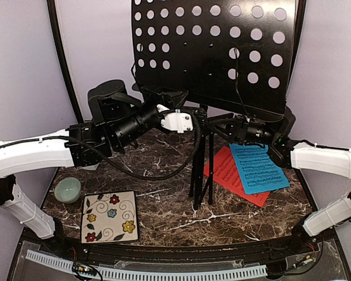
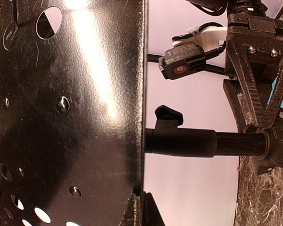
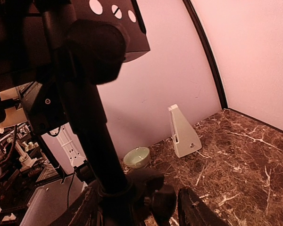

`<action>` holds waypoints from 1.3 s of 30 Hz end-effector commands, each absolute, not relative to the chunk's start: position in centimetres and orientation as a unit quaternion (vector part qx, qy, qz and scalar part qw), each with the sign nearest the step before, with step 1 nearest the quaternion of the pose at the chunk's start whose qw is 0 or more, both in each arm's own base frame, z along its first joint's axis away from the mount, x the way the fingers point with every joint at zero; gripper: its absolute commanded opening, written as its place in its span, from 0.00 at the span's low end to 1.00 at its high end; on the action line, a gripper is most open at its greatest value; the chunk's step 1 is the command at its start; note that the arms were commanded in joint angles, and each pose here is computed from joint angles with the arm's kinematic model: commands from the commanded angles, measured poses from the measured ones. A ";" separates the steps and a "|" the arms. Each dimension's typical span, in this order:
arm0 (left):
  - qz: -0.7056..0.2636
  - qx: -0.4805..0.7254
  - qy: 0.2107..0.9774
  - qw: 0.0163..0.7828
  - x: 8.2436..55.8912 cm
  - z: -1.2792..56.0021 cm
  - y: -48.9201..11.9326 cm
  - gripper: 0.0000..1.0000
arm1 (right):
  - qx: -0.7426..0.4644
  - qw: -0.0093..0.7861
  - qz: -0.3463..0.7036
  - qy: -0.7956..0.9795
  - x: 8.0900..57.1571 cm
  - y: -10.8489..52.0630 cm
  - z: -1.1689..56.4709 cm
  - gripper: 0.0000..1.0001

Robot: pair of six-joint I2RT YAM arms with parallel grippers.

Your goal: Set up the instrument practice props

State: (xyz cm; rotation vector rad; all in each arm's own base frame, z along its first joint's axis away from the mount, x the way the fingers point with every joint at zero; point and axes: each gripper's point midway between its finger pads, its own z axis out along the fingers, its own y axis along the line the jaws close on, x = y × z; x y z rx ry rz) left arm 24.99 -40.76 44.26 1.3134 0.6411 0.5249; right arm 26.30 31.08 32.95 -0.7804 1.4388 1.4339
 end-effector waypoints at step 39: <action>0.194 0.491 0.237 0.816 21.5 51.3 -37.8 0.00 | -0.373 0.479 0.631 0.483 23.1 35.0 38.2 0.37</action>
